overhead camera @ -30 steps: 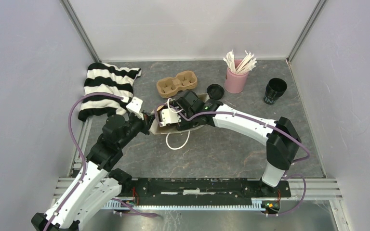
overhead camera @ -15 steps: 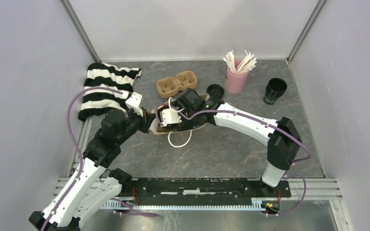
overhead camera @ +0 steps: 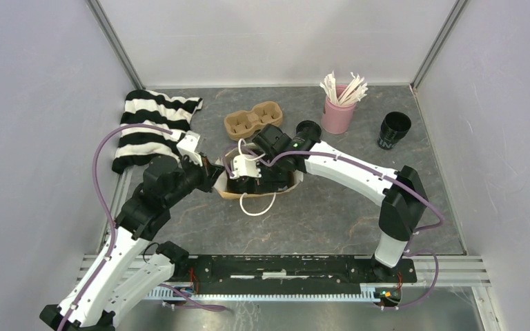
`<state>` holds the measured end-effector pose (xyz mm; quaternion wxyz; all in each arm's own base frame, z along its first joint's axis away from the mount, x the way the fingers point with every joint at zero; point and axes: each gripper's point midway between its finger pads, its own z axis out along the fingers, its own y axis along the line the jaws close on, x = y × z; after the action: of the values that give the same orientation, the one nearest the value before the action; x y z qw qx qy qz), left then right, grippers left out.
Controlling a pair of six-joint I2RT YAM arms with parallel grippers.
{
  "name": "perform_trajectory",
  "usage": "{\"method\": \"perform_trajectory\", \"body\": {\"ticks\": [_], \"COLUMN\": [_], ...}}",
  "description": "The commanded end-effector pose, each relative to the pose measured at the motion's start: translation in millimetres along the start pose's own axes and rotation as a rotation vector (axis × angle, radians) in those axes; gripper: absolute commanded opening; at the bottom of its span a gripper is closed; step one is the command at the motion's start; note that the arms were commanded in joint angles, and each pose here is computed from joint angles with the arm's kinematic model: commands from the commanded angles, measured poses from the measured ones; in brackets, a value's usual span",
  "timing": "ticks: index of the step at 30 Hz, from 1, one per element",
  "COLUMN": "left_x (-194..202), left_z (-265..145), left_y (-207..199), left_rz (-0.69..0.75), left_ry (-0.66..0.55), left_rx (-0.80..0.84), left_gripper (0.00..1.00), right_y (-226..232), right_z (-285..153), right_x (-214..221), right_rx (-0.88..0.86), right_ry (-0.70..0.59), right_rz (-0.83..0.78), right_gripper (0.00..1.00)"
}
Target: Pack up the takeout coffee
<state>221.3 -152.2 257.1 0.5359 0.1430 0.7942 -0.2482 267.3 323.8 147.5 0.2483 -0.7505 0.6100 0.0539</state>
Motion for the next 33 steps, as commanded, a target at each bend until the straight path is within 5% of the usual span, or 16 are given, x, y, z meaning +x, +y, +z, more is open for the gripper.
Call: {"method": "perform_trajectory", "body": {"ticks": [1, 12, 19, 21, 33], "left_x": [-31.7, -30.8, -23.6, -21.4, -15.0], "left_z": [-7.7, 3.0, 5.5, 5.5, 4.6], "left_y": [-3.0, 10.8, 12.6, 13.6, 19.6], "left_rz": [-0.054, -0.030, -0.031, -0.032, -0.011], "left_ry": [-0.085, -0.046, -0.020, -0.008, 0.019], "left_rx": [-0.022, -0.096, -0.101, -0.107, -0.134], "left_gripper": [0.02, 0.02, 0.02, 0.02, 0.02], "right_y": [36.0, 11.6, -4.5, -4.2, 1.6], "right_z": [17.3, 38.9, 11.4, 4.5, -38.0], "right_x": [25.6, 25.7, 16.0, 15.5, -14.8], "right_rx": [-0.160, -0.072, 0.046, 0.061, 0.154], "right_ry": [0.088, 0.124, 0.132, 0.137, 0.079], "right_rz": [0.105, 0.129, 0.134, 0.137, 0.202], "right_gripper": [0.44, 0.57, 0.79, 0.97, 0.98]}}
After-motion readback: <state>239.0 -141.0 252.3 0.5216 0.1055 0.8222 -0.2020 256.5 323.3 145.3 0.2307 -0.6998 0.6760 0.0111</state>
